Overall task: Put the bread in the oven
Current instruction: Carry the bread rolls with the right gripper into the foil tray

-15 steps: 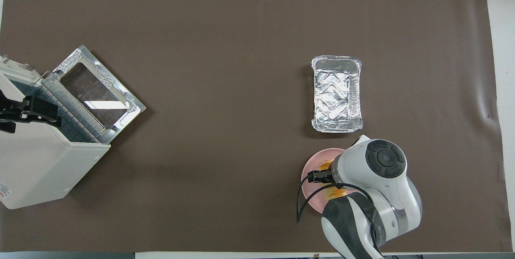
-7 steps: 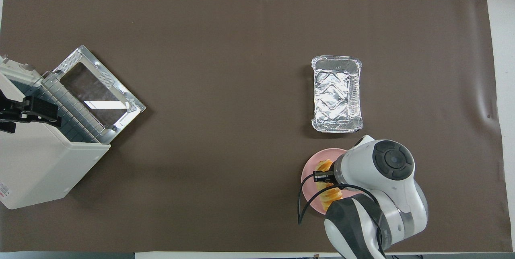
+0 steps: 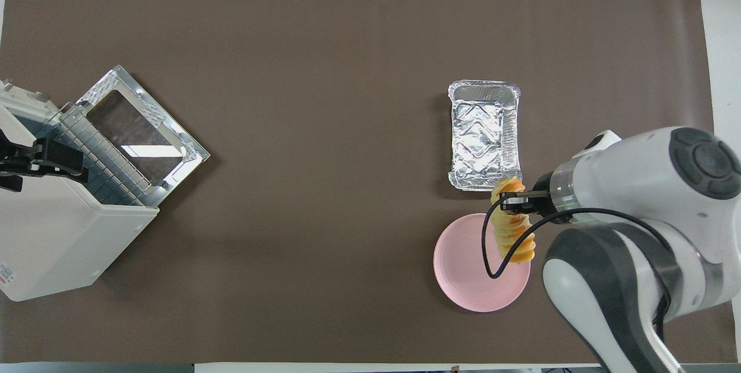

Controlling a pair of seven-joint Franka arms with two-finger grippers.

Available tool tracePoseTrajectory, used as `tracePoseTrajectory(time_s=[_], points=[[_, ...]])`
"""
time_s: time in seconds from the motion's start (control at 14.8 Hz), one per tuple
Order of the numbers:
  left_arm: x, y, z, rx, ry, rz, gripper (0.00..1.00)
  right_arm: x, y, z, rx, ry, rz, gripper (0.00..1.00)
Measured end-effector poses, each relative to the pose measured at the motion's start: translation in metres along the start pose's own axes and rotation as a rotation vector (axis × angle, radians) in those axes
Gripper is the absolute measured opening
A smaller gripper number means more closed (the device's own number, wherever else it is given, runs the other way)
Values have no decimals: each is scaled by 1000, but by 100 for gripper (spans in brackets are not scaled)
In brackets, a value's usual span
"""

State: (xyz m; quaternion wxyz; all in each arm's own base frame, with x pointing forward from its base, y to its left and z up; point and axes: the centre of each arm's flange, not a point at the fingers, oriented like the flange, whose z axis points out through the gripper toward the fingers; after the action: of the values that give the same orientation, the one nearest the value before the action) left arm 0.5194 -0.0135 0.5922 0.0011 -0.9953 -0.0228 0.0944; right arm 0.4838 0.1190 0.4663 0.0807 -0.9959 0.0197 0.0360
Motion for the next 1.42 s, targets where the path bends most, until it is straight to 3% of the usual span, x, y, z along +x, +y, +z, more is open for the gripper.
tracePoseTrajectory(time_s=[0.34, 0.61, 1.08, 1.42], points=[[0, 0, 0, 0, 0, 0, 100, 90, -7, -22, 42, 92, 2, 7], [0, 0, 0, 0, 0, 0, 100, 138, 0, 40, 53, 107, 41, 7], [0, 0, 0, 0, 0, 0, 100, 145, 6, 98, 56, 36, 124, 7], [0, 0, 0, 0, 0, 0, 100, 147, 6, 114, 84, 48, 147, 7]])
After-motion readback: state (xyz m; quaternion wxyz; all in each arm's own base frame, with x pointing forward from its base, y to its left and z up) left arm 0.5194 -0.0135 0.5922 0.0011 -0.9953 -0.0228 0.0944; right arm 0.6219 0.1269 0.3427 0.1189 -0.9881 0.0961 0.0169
